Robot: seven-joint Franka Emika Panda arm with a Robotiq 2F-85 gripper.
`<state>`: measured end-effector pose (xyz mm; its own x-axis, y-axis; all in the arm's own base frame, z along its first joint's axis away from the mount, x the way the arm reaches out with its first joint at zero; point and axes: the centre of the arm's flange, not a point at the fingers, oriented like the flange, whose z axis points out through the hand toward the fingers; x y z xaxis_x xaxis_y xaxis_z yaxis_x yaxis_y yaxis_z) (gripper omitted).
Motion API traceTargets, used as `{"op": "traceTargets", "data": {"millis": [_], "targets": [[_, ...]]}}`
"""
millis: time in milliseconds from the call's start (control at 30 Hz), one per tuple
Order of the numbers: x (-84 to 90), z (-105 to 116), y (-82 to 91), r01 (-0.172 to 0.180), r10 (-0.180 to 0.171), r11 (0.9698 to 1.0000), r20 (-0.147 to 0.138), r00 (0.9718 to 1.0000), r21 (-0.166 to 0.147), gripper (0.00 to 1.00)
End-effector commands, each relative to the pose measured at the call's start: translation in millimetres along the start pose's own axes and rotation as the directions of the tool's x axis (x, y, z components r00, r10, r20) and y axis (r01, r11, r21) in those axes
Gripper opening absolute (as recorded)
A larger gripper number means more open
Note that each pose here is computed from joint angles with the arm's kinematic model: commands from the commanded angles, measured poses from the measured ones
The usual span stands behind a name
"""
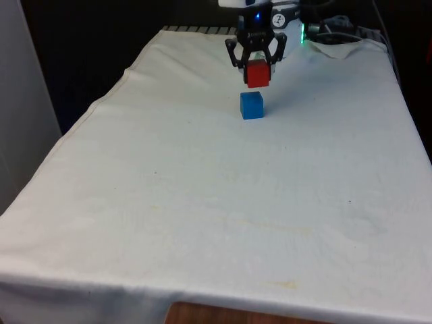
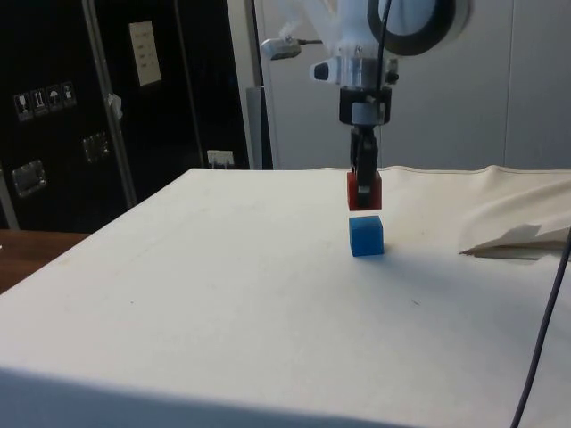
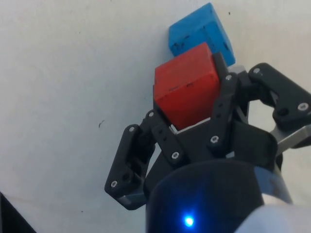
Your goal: Stack the two cubes.
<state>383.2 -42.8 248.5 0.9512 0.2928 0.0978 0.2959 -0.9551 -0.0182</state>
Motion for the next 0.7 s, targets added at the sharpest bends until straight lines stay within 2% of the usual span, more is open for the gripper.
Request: {"op": "traceTargets", "data": {"millis": [0, 100, 133, 167, 433, 467, 500, 567, 600, 667], "targets": [[1.8, 1.8, -1.6, -0.007, 0.007, 1.0000, -0.011, 0.9999, 0.004, 0.00], [1.9, 8.5, -1.0, -0.013, 0.013, 0.9999, -0.008, 0.9999, 0.002, 0.00], [0.7, 8.6, 1.4, -0.009, 0.010, 0.9999, 0.004, 0.9999, -0.004, 0.00], [2.0, 10.1, -0.9, -0.016, 0.016, 0.9999, -0.008, 0.9998, 0.002, 0.00], [0.9, 21.6, 0.0, -0.022, 0.022, 0.9997, -0.002, 0.9998, -0.006, 0.00], [-0.7, 23.9, 2.5, -0.018, 0.019, 0.9998, 0.013, 0.9997, -0.011, 0.03], [0.7, 22.2, 0.0, -0.022, 0.022, 0.9997, -0.001, 0.9998, -0.006, 0.03], [0.5, 22.9, 0.0, -0.023, 0.023, 0.9997, 0.000, 0.9997, -0.006, 0.17], [0.4, 23.2, 0.0, -0.022, 0.022, 0.9997, 0.002, 0.9998, -0.006, 0.36], [0.4, 23.1, 0.4, -0.023, 0.023, 0.9997, 0.001, 0.9997, -0.007, 0.55]]}}
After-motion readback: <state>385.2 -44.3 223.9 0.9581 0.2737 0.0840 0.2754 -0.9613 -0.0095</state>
